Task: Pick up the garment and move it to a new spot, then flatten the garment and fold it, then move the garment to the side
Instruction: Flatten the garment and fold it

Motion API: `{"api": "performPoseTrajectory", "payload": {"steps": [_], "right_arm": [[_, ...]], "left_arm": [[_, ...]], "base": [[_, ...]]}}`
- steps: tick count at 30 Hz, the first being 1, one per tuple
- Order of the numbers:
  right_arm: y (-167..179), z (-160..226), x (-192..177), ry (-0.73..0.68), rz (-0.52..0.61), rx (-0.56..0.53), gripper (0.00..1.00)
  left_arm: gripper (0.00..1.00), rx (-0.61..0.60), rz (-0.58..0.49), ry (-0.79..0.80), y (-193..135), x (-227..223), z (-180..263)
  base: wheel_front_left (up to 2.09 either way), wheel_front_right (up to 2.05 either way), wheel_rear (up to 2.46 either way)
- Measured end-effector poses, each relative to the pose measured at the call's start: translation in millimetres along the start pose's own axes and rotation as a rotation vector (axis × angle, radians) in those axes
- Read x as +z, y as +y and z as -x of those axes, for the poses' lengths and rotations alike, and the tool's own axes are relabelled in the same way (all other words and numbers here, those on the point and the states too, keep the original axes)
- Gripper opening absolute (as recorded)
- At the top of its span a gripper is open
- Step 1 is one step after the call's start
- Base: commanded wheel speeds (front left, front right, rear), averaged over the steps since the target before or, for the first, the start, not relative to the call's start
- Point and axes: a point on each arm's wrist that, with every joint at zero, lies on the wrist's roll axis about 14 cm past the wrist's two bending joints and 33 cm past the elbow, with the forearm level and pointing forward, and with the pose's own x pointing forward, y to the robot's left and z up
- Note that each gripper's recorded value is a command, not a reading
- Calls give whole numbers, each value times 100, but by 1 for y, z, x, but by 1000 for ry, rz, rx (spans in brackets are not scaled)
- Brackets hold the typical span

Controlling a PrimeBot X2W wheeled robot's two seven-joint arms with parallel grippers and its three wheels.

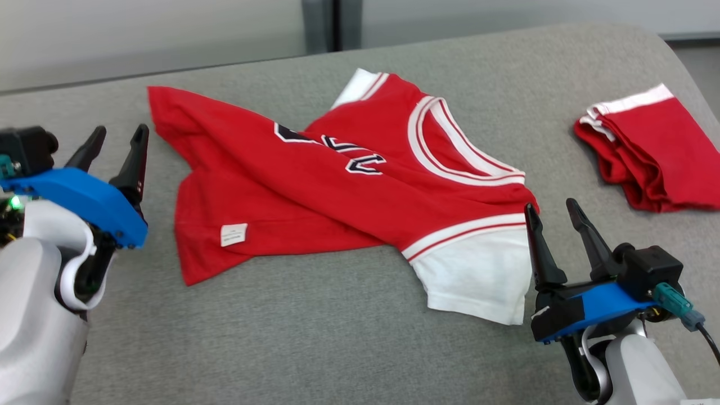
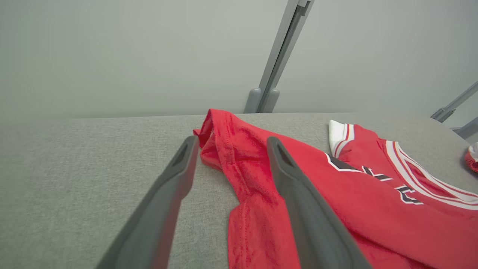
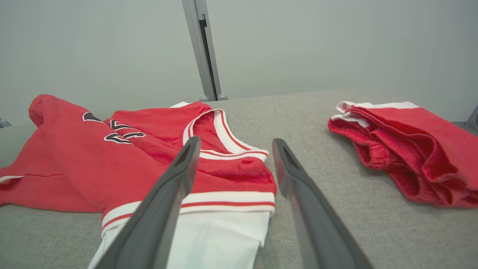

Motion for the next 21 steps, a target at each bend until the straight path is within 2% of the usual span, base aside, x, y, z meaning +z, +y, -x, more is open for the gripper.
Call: {"api": "performPoseTrajectory", "payload": {"steps": [3, 12, 16, 21], "right_arm": [[7, 0, 6, -11, 5, 20, 100], [16, 8, 11, -13, 5, 42, 100], [19, 12, 11, -2, 5, 51, 100], [22, 12, 10, 11, 8, 58, 100]], "left_arm": [[100, 14, 0, -26, 2, -1, 19], [100, 38, -14, -53, -18, -34, 60], [100, 13, 5, 22, -42, -67, 68], [100, 39, 7, 111, -40, -88, 64]], "base": [[0, 0, 0], [0, 0, 0], [0, 0, 0], [0, 0, 0]]}}
